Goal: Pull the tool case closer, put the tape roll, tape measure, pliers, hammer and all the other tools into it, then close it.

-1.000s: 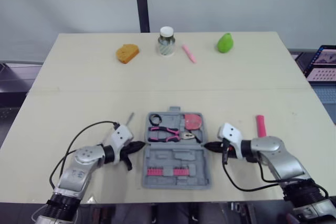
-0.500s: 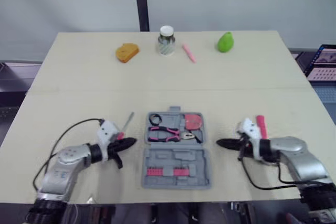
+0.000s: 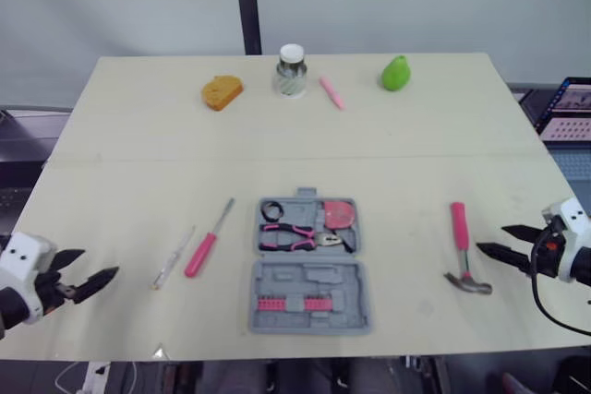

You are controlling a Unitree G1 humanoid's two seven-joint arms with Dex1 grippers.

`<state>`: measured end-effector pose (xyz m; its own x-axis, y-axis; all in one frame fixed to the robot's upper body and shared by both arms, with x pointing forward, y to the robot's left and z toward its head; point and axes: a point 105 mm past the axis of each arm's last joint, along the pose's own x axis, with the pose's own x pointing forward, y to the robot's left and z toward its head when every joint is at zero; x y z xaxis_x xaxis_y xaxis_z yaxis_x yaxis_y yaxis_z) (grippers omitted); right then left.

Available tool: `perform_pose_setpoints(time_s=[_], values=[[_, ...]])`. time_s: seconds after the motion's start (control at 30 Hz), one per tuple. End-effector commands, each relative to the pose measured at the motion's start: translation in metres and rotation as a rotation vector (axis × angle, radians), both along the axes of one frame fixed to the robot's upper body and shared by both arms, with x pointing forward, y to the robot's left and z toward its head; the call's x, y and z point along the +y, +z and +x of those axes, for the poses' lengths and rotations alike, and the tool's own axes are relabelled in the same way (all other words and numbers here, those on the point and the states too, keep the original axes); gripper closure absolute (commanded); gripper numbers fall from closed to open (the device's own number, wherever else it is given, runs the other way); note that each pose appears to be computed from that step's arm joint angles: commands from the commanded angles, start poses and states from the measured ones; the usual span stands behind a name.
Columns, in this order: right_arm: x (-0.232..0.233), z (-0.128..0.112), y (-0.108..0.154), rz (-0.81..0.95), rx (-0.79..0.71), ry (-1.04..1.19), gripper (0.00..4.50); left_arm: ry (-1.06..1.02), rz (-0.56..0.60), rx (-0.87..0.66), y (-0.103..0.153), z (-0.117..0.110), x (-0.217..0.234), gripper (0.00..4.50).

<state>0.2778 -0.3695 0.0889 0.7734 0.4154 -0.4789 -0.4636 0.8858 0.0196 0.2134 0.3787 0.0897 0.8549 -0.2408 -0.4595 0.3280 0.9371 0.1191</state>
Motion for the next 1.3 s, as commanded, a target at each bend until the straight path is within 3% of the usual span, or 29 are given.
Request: perform_pose_setpoints(time_s=[0.03, 0.5, 0.87, 1.03, 1.3], values=[[-0.019, -0.003, 0.009, -0.024, -0.037, -0.044, 0.08, 0.049, 0.042, -0.053, 0.010, -0.004, 0.020, 0.00], [-0.029, -0.006, 0.001, -0.069, -0.022, -0.050, 0.08, 0.065, 0.044, -0.069, 0.006, -0.001, 0.022, 0.00], [-0.003, 0.001, 0.018, -0.005, -0.097, 0.034, 0.08, 0.009, 0.038, -0.090, 0.013, 0.006, 0.005, 0.00], [0.055, 0.008, 0.039, 0.045, -0.132, 0.228, 0.08, -0.061, 0.007, -0.116, 0.020, 0.009, -0.021, 0.00], [0.199, 0.005, 0.069, 0.137, -0.211, 0.725, 0.08, -0.100, -0.032, -0.186, 0.014, 0.011, -0.055, 0.00]])
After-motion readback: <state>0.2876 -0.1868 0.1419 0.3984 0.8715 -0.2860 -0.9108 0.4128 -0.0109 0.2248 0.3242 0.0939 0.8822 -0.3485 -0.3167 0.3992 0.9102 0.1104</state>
